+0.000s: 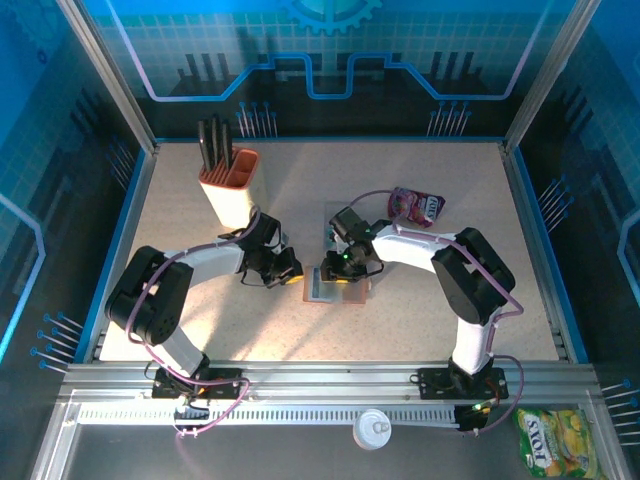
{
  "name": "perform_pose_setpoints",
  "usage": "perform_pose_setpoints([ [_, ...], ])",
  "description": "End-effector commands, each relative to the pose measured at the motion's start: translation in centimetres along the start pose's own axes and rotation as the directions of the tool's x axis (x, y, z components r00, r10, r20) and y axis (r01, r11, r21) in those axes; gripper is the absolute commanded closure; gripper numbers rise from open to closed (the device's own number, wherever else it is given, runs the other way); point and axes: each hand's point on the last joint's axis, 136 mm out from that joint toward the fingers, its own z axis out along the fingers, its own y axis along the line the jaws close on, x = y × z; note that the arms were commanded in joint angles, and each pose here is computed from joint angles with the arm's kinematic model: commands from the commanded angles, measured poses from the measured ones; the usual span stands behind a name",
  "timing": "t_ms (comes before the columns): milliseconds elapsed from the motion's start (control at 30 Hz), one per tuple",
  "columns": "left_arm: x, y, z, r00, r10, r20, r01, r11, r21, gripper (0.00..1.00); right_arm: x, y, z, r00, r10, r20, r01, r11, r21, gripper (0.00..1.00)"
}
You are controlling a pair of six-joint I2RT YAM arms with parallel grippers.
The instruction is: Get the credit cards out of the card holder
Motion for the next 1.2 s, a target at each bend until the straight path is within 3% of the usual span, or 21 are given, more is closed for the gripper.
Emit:
perform_pose_setpoints([
  [0, 0.1, -1.4, -0.8, 1.000, 0.000, -0.004, 0.001, 0.997, 0.072, 0.89, 0.1, 0.1, -0.7, 1.000, -0.012, 0.006, 0.012, 0.999, -0.032, 0.63],
  [367, 0.8, -2.7, 0.3, 0.998, -0.042, -0.037, 0.048, 0.981, 0.186, 0.83, 0.0, 0.0, -0.2, 1.000, 0.015, 0.013, -0.013, 0.988, -0.157, 0.65],
  [733, 1.6, -3.3, 1.9, 0.997, -0.024, -0.077, 0.036, 0.986, 0.160, 0.77, -0.2, 0.1, 0.1, 0.998, 0.055, 0.020, -0.048, 0.959, -0.278, 0.69],
  [1167, 2.0, -3.7, 2.7, 0.994, -0.027, -0.102, 0.043, 0.986, 0.160, 0.74, -0.4, 0.2, -0.5, 0.998, 0.060, 0.023, -0.049, 0.946, -0.321, 0.71],
])
